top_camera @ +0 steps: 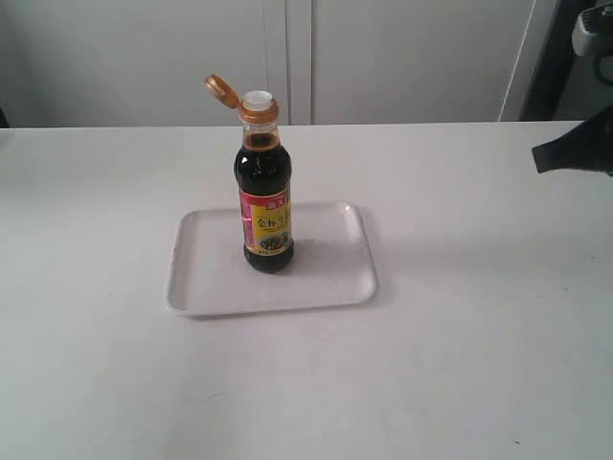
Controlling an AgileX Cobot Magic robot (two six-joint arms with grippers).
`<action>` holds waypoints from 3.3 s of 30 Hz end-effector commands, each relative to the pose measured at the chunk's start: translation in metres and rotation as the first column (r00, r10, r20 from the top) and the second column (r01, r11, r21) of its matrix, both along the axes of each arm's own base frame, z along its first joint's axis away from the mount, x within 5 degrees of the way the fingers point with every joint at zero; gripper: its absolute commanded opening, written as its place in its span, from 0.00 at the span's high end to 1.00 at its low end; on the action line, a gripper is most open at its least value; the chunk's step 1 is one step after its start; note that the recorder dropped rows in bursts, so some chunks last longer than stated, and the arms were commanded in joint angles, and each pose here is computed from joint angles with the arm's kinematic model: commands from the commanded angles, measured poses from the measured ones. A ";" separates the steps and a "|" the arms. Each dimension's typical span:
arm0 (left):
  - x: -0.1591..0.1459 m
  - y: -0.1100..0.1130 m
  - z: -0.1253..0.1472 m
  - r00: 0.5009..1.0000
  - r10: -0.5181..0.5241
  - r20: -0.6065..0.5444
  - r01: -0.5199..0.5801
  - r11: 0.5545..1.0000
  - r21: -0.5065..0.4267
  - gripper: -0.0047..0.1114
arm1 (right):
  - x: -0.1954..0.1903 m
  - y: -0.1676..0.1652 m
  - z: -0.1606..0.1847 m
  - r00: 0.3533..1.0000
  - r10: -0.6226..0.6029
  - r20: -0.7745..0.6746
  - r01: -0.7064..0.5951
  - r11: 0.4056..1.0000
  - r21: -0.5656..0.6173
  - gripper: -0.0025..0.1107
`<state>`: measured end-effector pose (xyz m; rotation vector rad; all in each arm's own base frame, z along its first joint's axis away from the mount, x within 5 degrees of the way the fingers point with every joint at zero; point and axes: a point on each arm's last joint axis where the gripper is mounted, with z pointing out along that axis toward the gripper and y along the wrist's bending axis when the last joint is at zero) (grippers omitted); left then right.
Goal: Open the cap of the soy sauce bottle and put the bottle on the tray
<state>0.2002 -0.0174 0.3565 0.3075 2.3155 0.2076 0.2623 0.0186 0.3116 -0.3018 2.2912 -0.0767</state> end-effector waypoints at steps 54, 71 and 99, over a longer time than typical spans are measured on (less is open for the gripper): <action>-0.142 0.012 -0.035 0.915 0.043 0.401 0.075 0.959 -0.274 0.96 | -0.142 -0.010 0.033 0.809 -0.029 0.587 -0.022 0.997 0.078 0.98; -0.152 0.015 -0.091 0.889 -0.014 0.458 0.084 0.988 -0.132 0.96 | -0.142 -0.010 0.033 0.809 -0.028 0.587 -0.021 0.997 0.077 0.98; -0.150 0.014 -0.193 0.935 0.099 0.339 -0.009 0.966 -0.259 0.96 | -0.142 -0.010 0.033 0.810 -0.021 0.585 -0.022 0.998 0.066 0.98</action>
